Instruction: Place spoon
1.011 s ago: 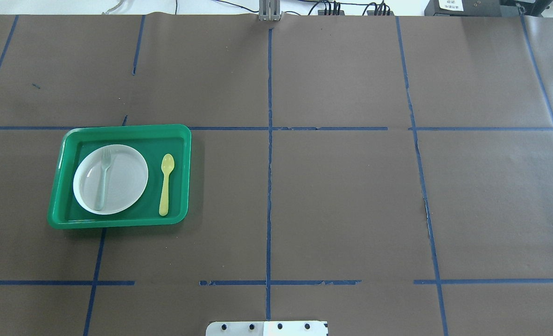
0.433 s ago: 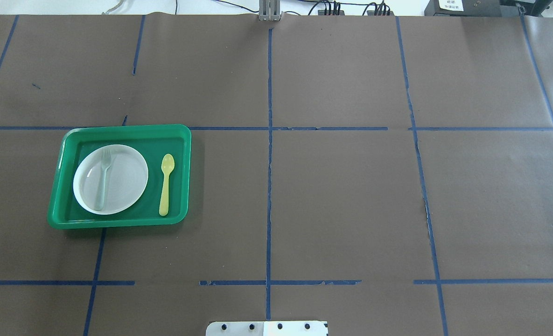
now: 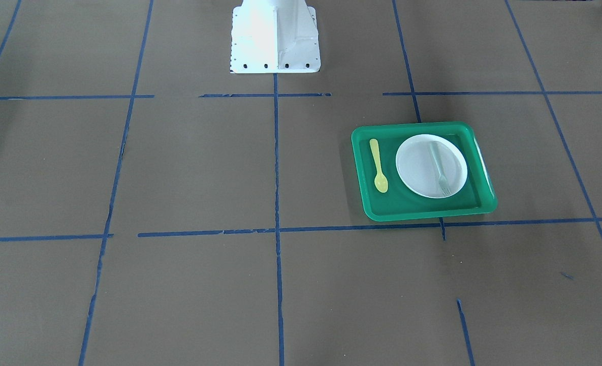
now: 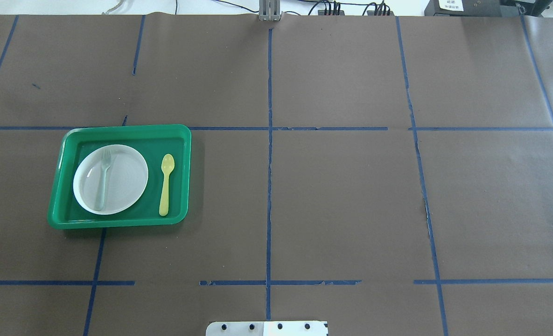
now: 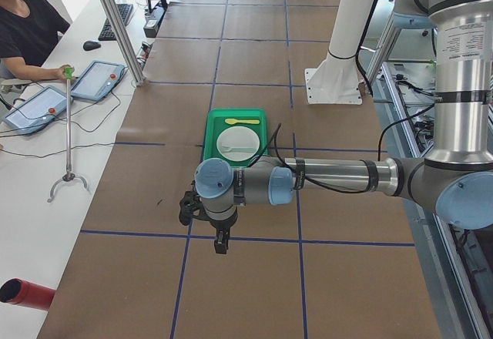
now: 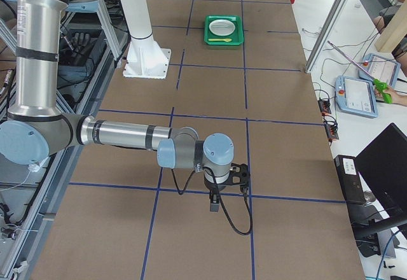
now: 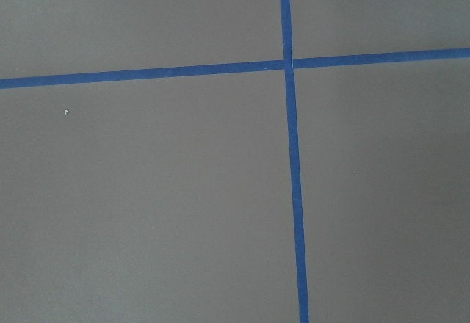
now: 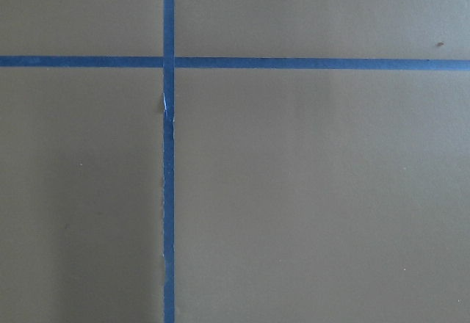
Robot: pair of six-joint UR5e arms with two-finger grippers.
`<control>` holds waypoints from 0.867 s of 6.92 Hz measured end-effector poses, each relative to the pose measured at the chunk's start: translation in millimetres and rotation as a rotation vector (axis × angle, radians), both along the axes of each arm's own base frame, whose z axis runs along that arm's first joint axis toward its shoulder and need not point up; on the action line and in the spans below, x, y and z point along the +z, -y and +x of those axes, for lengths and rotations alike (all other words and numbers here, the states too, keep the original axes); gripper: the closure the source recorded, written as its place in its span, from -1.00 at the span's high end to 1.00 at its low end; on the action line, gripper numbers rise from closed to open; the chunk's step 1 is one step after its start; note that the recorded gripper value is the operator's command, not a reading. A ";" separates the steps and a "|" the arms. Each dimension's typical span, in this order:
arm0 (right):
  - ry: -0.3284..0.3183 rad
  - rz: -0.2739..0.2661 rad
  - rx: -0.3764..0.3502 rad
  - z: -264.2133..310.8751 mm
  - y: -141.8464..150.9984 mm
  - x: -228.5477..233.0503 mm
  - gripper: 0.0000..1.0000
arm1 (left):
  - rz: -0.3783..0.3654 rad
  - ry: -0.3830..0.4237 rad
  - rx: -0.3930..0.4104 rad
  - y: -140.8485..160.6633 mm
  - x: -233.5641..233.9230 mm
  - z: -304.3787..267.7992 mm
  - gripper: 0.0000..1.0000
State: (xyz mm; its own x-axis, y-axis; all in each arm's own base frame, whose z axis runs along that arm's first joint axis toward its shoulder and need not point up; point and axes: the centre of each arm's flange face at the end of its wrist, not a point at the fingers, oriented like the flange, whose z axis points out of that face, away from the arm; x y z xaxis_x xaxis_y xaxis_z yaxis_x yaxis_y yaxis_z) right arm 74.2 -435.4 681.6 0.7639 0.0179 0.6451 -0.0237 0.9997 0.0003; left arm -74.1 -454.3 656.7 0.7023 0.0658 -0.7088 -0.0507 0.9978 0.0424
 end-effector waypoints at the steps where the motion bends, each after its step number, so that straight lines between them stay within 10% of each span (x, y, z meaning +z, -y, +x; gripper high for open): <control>1: 0.000 0.000 0.000 0.0 0.0 0.0 1.00 | -0.002 0.000 0.000 1.2 1.0 0.0 1.00; 6: 0.000 -0.001 0.000 0.0 0.0 0.1 1.00 | -0.004 -0.001 -0.001 2.2 1.6 0.0 1.00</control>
State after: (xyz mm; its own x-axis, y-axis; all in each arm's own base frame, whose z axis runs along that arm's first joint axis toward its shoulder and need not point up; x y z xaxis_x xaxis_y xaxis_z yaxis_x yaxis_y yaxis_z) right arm 74.2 -435.4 681.6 0.7639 0.0184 0.6450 -0.0238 0.9997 -0.0004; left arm -74.1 -456.4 658.4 0.7019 0.0629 -0.7095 -0.0501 0.9980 0.0389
